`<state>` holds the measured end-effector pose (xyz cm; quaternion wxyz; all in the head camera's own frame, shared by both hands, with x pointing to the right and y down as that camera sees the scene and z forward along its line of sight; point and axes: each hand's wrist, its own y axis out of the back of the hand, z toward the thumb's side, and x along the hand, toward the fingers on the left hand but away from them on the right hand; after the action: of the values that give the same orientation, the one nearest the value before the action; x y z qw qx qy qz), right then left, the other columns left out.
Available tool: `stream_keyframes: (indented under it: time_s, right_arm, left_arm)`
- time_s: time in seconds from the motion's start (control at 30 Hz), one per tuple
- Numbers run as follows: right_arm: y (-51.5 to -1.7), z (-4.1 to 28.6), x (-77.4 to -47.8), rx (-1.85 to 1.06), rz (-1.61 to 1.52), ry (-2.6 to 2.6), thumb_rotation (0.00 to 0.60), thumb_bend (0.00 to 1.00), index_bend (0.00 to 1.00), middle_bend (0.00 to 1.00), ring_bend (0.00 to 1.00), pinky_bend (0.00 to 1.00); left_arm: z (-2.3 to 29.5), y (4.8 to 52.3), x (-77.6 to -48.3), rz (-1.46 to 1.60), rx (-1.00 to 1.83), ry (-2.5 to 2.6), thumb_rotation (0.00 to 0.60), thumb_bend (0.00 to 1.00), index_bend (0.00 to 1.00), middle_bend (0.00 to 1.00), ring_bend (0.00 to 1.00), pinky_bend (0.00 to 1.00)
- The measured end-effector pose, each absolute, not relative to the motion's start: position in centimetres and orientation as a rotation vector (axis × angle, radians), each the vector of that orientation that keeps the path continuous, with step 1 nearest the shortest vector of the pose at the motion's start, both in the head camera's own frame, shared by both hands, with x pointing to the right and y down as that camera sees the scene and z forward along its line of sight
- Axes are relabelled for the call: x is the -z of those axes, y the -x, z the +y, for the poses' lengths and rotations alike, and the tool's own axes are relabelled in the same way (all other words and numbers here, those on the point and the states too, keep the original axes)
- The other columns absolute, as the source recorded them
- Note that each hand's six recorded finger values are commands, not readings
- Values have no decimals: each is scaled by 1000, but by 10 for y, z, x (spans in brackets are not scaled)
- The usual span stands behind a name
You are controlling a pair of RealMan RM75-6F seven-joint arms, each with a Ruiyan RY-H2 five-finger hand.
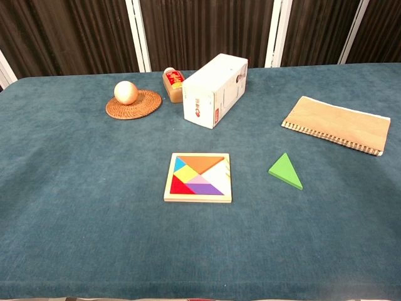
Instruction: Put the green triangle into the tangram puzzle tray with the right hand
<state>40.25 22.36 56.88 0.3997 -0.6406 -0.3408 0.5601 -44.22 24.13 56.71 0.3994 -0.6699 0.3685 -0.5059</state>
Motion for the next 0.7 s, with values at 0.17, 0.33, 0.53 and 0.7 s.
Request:
stream_keyframes:
  time_s: [0.17, 0.33, 0.53, 0.7]
  right_arm:
    - [-397, 223, -575, -1403, -825, 1639, 600, 142, 0, 0, 0, 0]
    - [-377, 215, -588, -1360, -719, 1672, 600, 142, 14, 0, 0, 0]
    - [-343, 192, -613, -1305, -441, 1620, 600, 142, 106, 0, 0, 0]
    - [-306, 168, -642, -1260, -209, 1600, 600, 142, 166, 0, 0, 0]
  left_arm:
    - [247, 441, -563, 935, 1271, 1709, 600, 483, 0, 2, 5, 50]
    - [249, 439, -555, 960, 1253, 1708, 600, 484, 0, 2, 6, 50]
    - [251, 443, -548, 979, 1255, 1698, 600, 484, 0, 2, 6, 52]
    - [248, 444, -552, 974, 1267, 1700, 600, 485, 0, 2, 6, 52]
